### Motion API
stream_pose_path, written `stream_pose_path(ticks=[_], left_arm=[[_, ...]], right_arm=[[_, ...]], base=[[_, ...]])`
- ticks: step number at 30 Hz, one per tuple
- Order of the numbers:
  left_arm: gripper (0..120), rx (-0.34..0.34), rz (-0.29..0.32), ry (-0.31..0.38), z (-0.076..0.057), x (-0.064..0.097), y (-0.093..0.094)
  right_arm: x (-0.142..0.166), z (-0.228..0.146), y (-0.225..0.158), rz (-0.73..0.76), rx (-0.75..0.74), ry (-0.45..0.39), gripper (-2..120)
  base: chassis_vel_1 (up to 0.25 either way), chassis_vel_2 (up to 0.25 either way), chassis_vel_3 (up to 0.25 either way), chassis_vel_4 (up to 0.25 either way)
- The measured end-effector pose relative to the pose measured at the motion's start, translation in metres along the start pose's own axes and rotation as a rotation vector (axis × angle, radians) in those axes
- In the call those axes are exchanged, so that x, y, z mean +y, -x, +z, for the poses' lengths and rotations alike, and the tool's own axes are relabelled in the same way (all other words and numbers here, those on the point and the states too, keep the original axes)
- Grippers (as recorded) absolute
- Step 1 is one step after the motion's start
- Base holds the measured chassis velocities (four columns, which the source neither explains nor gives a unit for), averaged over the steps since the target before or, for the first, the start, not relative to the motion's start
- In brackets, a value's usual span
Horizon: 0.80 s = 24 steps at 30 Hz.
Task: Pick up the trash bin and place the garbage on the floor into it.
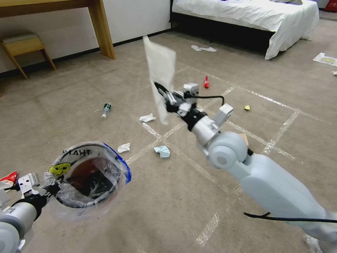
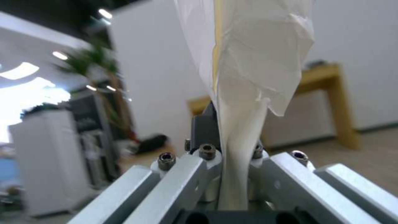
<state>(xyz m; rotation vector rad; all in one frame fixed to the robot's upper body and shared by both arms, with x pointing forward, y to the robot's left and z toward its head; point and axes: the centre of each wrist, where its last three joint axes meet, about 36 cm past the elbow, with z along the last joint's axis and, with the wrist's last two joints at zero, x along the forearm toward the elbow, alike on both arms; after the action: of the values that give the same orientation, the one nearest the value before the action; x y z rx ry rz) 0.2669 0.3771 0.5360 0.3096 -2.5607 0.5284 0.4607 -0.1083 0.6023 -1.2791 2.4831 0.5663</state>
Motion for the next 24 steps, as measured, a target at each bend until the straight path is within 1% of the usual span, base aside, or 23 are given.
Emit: stream_pose_path(ticks=[2, 3, 5, 7, 9, 11, 13, 18, 19, 20, 22, 23, 24], left_arm=[[1, 0.005, 0.009, -0.001, 0.000, -0.002, -0.001], [1, 0.005, 0.009, -0.001, 0.000, -0.002, -0.001], [1, 0.012, 0.021, 0.001, 0.000, -0.004, -0.001], [1, 0.013, 0.024, 0.002, 0.000, -0.005, 0.000], [1, 0.020, 0.044, 0.004, 0.001, -0.010, 0.000], [1, 0.021, 0.049, 0.005, 0.001, -0.011, -0.001], [1, 0.024, 0.067, 0.013, 0.000, -0.015, -0.002], [1, 0.026, 0.077, 0.021, -0.002, -0.017, -0.003], [1, 0.026, 0.079, 0.021, -0.003, -0.017, -0.003], [1, 0.026, 0.079, 0.021, -0.003, -0.017, -0.003], [1, 0.025, 0.079, 0.022, -0.004, -0.017, -0.003], [1, 0.025, 0.080, 0.023, -0.004, -0.017, -0.003], [1, 0.025, 0.080, 0.023, -0.004, -0.017, -0.003]], right_arm=[[0.009, 0.003, 0.011, -0.066, -0.037, 0.040, 0], [0.009, 0.003, 0.011, -0.066, -0.037, 0.040, 0], [0.017, 0.011, 0.021, -0.103, -0.060, 0.074, 0], [0.019, 0.013, 0.023, -0.108, -0.063, 0.081, 0], [0.034, 0.027, 0.030, -0.147, -0.071, 0.110, 0], [0.038, 0.029, 0.031, -0.157, -0.072, 0.114, 0], [0.048, 0.041, 0.036, -0.196, -0.069, 0.121, 0], [0.060, 0.056, 0.048, -0.256, -0.066, 0.122, 0], [0.068, 0.062, 0.051, -0.277, -0.064, 0.137, 0], [0.068, 0.062, 0.051, -0.277, -0.064, 0.137, 0], [0.077, 0.072, 0.052, -0.291, -0.051, 0.164, 0], [0.081, 0.084, 0.051, -0.292, -0.032, 0.174, 0], [0.081, 0.084, 0.051, -0.292, -0.032, 0.174, 0]], base=[[0.000, 0.000, 0.000, 0.000], [0.000, 0.000, 0.000, 0.000], [0.000, 0.000, 0.000, 0.000], [0.000, 0.000, 0.000, 0.000], [0.000, 0.000, 0.000, 0.000], [0.000, 0.000, 0.000, 0.000], [0.000, 0.000, 0.000, 0.000], [0.000, 0.000, 0.000, 0.000], [0.000, 0.000, 0.000, 0.000], [0.000, 0.000, 0.000, 0.000], [0.000, 0.000, 0.000, 0.000], [0.000, 0.000, 0.000, 0.000], [0.000, 0.000, 0.000, 0.000]])
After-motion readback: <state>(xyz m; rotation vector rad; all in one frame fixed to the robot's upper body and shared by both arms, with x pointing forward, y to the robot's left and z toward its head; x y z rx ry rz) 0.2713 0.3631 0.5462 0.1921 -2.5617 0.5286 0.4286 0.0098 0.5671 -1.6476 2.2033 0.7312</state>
